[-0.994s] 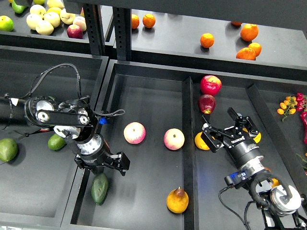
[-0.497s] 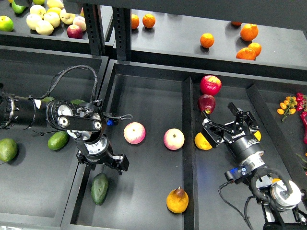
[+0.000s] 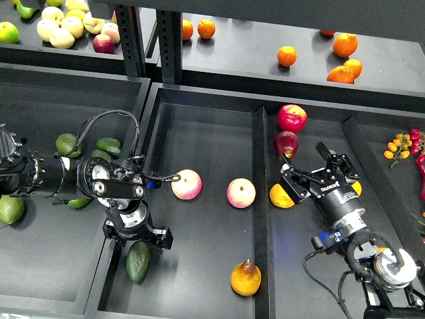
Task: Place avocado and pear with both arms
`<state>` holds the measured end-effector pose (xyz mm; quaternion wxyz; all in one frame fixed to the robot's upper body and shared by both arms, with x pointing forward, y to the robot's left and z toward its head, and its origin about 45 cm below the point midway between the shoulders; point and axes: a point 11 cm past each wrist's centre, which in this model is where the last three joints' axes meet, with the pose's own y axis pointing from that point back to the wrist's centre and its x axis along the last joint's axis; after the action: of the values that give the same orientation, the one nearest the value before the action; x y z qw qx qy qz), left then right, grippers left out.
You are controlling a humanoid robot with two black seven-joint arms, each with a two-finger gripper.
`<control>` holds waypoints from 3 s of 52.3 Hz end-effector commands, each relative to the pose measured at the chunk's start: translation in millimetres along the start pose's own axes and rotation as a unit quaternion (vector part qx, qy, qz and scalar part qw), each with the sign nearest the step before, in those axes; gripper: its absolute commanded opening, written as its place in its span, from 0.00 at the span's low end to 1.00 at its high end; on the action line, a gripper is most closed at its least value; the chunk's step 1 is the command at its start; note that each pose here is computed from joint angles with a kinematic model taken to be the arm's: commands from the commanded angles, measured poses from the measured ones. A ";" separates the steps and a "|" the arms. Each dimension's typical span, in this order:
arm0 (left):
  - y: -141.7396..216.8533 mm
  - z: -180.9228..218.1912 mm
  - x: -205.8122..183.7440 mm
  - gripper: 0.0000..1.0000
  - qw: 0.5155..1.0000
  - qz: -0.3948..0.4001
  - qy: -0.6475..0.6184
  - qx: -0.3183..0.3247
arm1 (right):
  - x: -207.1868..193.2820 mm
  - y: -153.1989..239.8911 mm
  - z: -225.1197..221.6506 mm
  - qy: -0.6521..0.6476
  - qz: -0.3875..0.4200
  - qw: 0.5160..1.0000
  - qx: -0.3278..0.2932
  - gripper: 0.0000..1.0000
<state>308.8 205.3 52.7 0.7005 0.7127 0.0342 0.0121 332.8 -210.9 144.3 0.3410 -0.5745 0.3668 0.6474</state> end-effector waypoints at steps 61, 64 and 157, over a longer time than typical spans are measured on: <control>-19.9 5.1 -19.3 0.55 0.999 -0.033 0.037 -0.019 | 1.8 1.5 3.9 0.000 0.000 1.000 -0.004 1.00; -19.4 8.1 -20.5 0.43 0.998 -0.039 0.048 -0.027 | 1.8 1.5 3.9 0.000 0.000 1.000 -0.004 1.00; 67.6 -184.5 69.2 0.26 0.950 0.107 0.294 -0.008 | -27.4 -5.5 7.5 0.016 -0.049 0.999 -0.014 1.00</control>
<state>371.0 394.4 133.1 0.6597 0.6740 0.1542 0.2947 336.7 -201.8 171.4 0.3582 -0.6070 0.3340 0.6259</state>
